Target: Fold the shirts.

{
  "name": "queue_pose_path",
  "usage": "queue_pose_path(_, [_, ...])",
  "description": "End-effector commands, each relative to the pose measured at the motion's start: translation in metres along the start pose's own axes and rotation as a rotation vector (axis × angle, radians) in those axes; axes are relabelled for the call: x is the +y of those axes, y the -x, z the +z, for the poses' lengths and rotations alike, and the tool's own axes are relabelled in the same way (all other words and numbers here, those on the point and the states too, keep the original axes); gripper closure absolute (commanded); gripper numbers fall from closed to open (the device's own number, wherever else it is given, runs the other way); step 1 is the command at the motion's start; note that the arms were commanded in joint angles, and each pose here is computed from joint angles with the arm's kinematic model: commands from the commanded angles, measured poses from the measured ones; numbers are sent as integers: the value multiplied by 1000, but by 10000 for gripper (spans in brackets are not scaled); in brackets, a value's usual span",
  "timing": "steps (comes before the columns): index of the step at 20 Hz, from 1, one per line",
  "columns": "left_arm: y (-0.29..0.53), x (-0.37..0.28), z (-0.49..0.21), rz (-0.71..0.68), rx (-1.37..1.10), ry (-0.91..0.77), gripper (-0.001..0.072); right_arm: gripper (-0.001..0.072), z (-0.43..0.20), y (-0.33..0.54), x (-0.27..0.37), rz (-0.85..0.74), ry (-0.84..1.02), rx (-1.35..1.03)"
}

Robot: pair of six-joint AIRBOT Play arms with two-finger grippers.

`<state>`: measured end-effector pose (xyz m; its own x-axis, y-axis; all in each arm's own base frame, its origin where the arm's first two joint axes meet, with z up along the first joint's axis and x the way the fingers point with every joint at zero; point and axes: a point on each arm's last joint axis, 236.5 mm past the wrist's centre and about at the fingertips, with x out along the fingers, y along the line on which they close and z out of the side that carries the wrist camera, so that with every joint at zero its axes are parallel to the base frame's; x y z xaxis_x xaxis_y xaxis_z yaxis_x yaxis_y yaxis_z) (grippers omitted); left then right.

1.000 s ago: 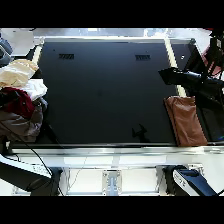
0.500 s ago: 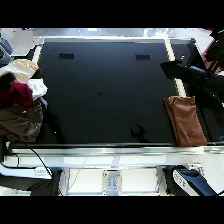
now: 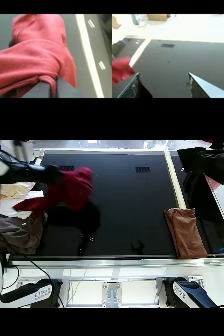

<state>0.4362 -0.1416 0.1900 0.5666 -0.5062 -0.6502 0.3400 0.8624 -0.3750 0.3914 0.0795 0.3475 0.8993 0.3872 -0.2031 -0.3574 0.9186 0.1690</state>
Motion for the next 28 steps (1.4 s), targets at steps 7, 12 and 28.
queue_pose_path(7, [-132, -163, -74, -243, 98, -172, 45, 19, -132, -11, -20, 12, -10, 541])
queue_pose_path(12, [-77, -53, 18, -71, -118, 13, -2, 19, -285, -2, -8, 103, -251, 899])
queue_pose_path(28, [-48, 174, -129, 219, 175, 604, 7, 90, -471, 17, 139, 152, -916, 1018])
